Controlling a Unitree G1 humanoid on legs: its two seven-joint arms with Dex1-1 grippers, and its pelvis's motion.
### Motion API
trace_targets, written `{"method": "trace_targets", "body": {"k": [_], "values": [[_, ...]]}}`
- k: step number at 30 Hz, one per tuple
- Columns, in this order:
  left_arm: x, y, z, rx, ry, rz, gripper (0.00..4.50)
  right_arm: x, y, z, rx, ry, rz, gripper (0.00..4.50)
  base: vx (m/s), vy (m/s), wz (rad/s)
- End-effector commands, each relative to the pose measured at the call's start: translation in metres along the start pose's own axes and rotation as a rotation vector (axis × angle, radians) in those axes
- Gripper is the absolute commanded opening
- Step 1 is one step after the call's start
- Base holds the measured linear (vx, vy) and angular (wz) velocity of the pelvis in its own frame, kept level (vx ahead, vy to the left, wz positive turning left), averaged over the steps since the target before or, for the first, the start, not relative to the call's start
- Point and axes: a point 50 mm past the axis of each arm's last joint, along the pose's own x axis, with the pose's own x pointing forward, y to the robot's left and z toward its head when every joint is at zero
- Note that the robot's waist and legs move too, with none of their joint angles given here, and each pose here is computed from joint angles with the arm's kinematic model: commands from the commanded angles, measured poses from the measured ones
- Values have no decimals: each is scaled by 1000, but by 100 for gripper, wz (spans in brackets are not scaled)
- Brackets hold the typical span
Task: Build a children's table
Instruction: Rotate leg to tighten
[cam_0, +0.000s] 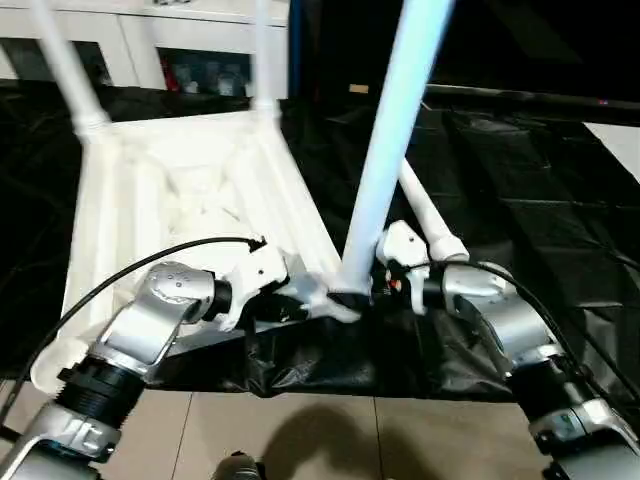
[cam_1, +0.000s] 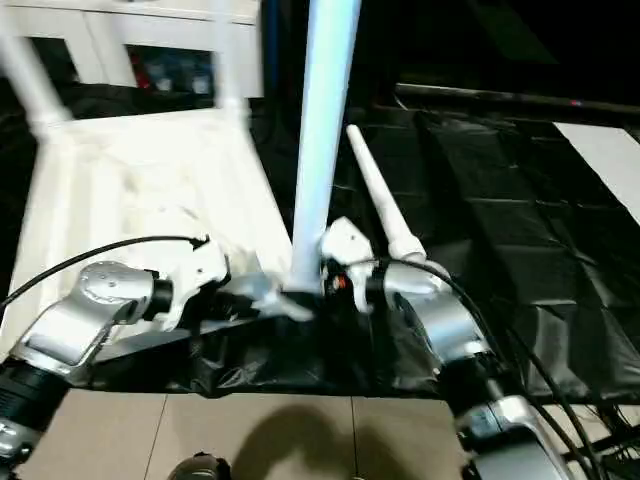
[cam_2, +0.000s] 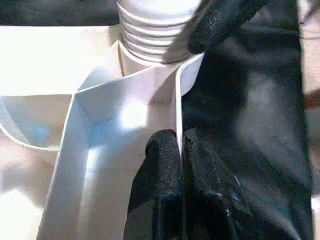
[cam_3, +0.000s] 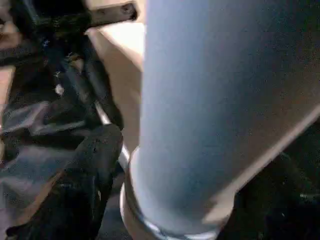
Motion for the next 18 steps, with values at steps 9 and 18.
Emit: {"method": "trace_targets", "body": {"k": [9, 18], "values": [[5, -4, 13, 79, -38, -90, 0, -1, 9, -3, -24, 53, 74, 335, 0, 0, 0], [7, -4, 11, 68, -36, -73, 0, 3, 13, -7, -4, 54, 76, 275, 0, 0, 0]]}}
